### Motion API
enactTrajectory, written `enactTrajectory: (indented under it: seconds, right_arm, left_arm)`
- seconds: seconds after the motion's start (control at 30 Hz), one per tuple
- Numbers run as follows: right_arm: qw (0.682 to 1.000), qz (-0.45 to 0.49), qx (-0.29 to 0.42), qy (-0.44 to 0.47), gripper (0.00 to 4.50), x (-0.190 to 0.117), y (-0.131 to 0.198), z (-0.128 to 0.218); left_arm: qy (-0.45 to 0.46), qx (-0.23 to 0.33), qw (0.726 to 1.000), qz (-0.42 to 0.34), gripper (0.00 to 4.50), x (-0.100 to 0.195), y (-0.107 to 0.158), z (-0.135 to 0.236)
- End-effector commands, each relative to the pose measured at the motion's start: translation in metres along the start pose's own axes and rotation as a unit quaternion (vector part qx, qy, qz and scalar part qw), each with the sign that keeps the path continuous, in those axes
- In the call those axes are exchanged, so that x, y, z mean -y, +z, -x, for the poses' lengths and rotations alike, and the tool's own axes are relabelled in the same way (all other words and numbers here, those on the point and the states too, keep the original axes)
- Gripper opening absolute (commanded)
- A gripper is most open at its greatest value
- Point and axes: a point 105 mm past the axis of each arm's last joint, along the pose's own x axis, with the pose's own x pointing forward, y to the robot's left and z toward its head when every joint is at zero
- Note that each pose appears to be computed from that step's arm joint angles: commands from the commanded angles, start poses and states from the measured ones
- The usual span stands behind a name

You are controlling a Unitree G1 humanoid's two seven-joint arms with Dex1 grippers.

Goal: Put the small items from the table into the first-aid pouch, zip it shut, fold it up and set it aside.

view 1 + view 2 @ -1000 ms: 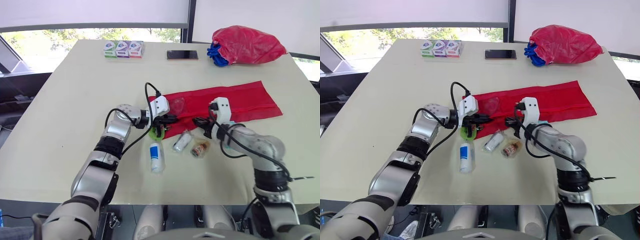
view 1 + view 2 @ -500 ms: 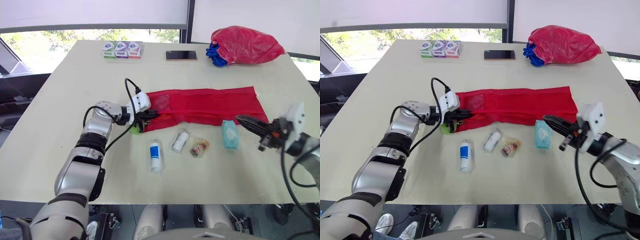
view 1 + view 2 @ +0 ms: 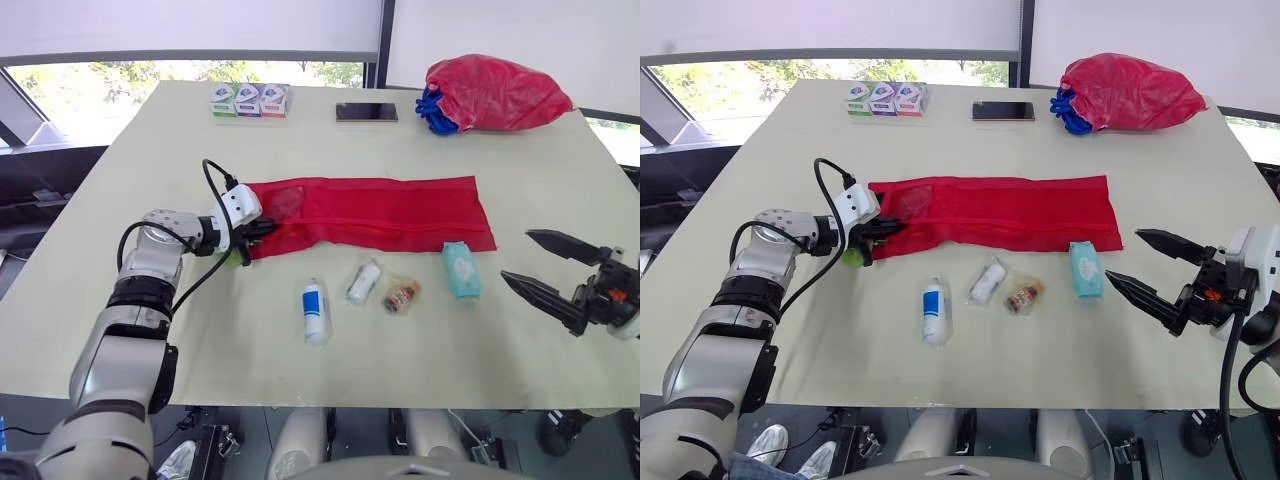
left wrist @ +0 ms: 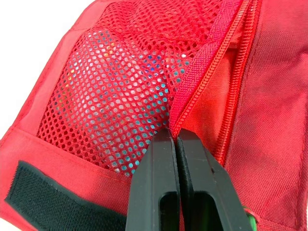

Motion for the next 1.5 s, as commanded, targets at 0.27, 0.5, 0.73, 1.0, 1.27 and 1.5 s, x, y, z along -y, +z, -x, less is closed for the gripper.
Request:
enactTrajectory:
  seconds: [0.27, 0.5, 0.73, 1.0, 1.27, 1.5]
  right_arm:
    - [0.999, 0.040, 0.024, -0.009, 4.50, -0.005, 0.012, -0.004]
    - [0.998, 0.053, 0.035, -0.020, 4.50, -0.005, 0.012, -0.008]
    - [0.998, 0.050, 0.043, -0.001, 4.50, -0.014, 0.015, -0.017]
    - [0.997, 0.044, 0.048, 0.028, 4.50, -0.029, 0.019, -0.025]
    - [0.997, 0.051, 0.054, 0.027, 4.50, -0.034, 0.023, -0.029]
    - [0.998, 0.044, 0.047, 0.027, 4.50, -0.039, 0.018, -0.031]
  left_arm:
    - [0.062, 0.025, 0.998, -0.007, 3.74, -0.029, 0.008, 0.031]
    - [-0.053, 0.091, 0.994, -0.007, 4.42, 0.005, 0.044, 0.010]
    - [-0.101, 0.119, 0.987, -0.046, 4.42, 0.032, 0.080, -0.038]
    - [-0.093, 0.104, 0.986, -0.097, 4.42, 0.043, 0.100, -0.083]
    - [-0.071, 0.098, 0.986, -0.111, 4.20, 0.039, 0.104, -0.097]
    - [-0.071, 0.096, 0.987, -0.110, 1.07, 0.039, 0.100, -0.097]
